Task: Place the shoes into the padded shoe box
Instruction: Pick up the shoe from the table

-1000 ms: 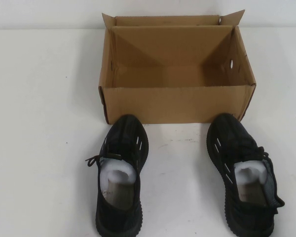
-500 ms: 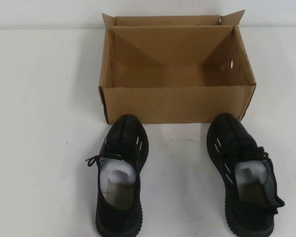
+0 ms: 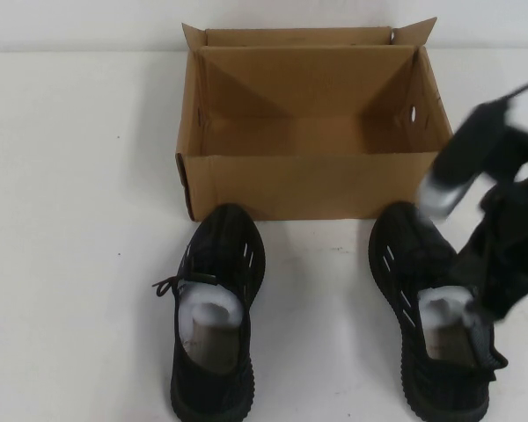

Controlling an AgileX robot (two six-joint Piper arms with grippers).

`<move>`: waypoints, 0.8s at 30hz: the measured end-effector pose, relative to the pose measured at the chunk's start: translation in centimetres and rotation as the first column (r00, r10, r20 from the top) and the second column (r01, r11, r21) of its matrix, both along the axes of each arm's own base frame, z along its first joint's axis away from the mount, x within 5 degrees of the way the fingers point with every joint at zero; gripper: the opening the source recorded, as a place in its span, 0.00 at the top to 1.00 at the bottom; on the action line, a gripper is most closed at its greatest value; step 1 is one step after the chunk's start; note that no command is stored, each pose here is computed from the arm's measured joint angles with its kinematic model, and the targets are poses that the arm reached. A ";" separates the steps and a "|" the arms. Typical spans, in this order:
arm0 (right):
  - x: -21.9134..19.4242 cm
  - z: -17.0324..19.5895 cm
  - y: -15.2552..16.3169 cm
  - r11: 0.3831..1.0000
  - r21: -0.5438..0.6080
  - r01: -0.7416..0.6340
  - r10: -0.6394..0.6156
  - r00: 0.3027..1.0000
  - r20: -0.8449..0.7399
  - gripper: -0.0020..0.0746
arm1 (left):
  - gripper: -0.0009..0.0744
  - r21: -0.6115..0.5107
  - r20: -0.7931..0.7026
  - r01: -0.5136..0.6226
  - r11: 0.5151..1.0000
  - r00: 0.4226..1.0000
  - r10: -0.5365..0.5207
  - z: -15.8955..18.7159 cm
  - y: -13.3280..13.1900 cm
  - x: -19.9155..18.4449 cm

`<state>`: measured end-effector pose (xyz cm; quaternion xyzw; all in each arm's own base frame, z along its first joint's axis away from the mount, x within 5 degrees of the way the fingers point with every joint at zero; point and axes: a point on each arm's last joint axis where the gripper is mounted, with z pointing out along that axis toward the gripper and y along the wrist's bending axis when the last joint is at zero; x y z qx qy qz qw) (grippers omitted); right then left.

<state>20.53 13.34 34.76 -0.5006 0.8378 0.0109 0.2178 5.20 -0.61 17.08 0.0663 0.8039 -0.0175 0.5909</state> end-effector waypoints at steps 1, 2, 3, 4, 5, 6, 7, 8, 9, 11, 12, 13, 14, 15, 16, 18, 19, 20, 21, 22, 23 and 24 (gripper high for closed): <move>-0.2 0.1 0.2 0.998 -0.041 -0.047 0.048 0.999 0.024 0.98 | 0.99 0.000 0.000 0.000 1.000 1.000 0.000 0.0 0.0 0.0; -0.2 0.1 0.3 0.995 -0.067 -0.077 0.080 0.996 0.038 0.97 | 0.99 0.000 0.000 0.000 1.000 1.000 0.000 0.0 0.0 0.0; -0.3 0.1 0.3 0.990 -0.087 -0.110 0.114 0.992 0.045 0.96 | 0.99 0.000 0.000 0.000 1.000 1.000 0.000 0.0 0.0 0.0; -0.3 0.1 0.3 0.986 -0.100 -0.136 0.141 0.989 0.048 0.93 | 0.99 0.000 0.000 0.000 1.000 1.000 0.000 0.0 0.0 0.0; -0.2 -0.1 0.4 0.980 -0.114 -0.162 0.168 0.985 0.048 0.88 | 0.99 0.000 0.000 0.000 1.000 1.000 0.000 0.0 0.0 0.0; -0.1 -0.1 0.4 0.977 -0.121 -0.175 0.183 0.982 0.053 0.83 | 0.99 0.000 0.000 0.000 1.000 1.000 0.000 0.0 0.0 0.0; 0.1 -0.2 0.5 0.976 -0.126 -0.180 0.188 0.980 0.059 0.77 | 0.99 0.000 0.000 0.000 1.000 1.000 0.000 0.0 0.0 0.0; 0.3 -0.2 0.6 0.976 -0.125 -0.180 0.189 0.980 0.069 0.70 | 0.99 0.000 0.000 0.000 1.000 1.000 0.000 0.0 0.0 0.0; 0.5 -0.4 0.7 0.974 -0.134 -0.184 0.196 0.978 0.075 0.64 | 0.99 0.000 0.000 0.000 1.000 1.000 0.000 0.0 0.0 0.0; 1.1 -0.8 0.8 0.956 -0.187 -0.225 0.245 0.965 0.090 0.54 | 0.99 0.000 0.000 0.000 1.000 1.000 0.000 0.0 0.0 0.0; 1.3 -1.0 0.8 0.947 -0.209 -0.243 0.266 0.960 0.090 0.53 | 0.99 0.000 0.000 0.000 1.000 1.000 0.000 0.0 0.0 0.0; 1.7 -1.4 0.8 0.939 -0.226 -0.258 0.281 0.957 0.077 0.53 | 0.99 0.000 0.000 0.000 1.000 1.000 0.000 0.0 0.0 0.0; 2.0 -1.7 0.8 0.937 -0.226 -0.268 0.288 0.956 0.061 0.53 | 0.99 0.000 0.000 0.000 1.000 1.000 0.000 0.0 0.0 0.0; 2.2 -2.0 0.8 0.936 -0.217 -0.278 0.294 0.955 0.048 0.53 | 0.99 0.000 0.000 0.000 1.000 1.000 0.000 0.0 0.0 0.0; 2.5 -2.4 0.9 0.933 -0.212 -0.290 0.303 0.953 0.030 0.53 | 0.99 0.000 0.000 0.000 1.000 1.000 0.000 0.0 0.0 0.0; 3.0 -2.9 0.9 0.929 -0.213 -0.302 0.311 0.950 0.009 0.53 | 0.99 0.000 0.000 0.000 1.000 1.000 0.000 0.0 0.0 0.0; 3.3 -3.2 0.9 0.930 -0.210 -0.302 0.310 0.951 0.003 0.53 | 0.99 0.000 0.000 0.000 1.000 1.000 0.000 0.0 0.0 0.0; 3.5 -3.5 1.0 0.926 -0.215 -0.311 0.318 0.948 -0.003 0.53 | 0.99 0.000 0.000 0.000 1.000 1.000 0.000 0.0 0.0 0.0; 3.7 -3.7 1.1 0.926 -0.216 -0.311 0.317 0.948 -0.005 0.53 | 0.99 0.000 0.000 0.000 1.000 1.000 0.000 0.0 0.0 0.0; 4.0 -4.0 1.0 0.926 -0.221 -0.306 0.311 0.950 -0.013 0.53 | 0.99 0.000 0.000 0.000 1.000 1.000 0.000 0.0 0.0 0.0; 4.3 -4.3 0.8 0.926 -0.228 -0.299 0.303 0.953 -0.020 0.54 | 0.99 0.000 0.000 0.000 1.000 1.000 0.000 0.0 0.0 0.0; 4.7 -4.6 0.7 0.926 -0.237 -0.293 0.296 0.955 -0.025 0.54 | 0.99 0.000 0.000 0.000 1.000 1.000 0.000 0.0 0.0 0.0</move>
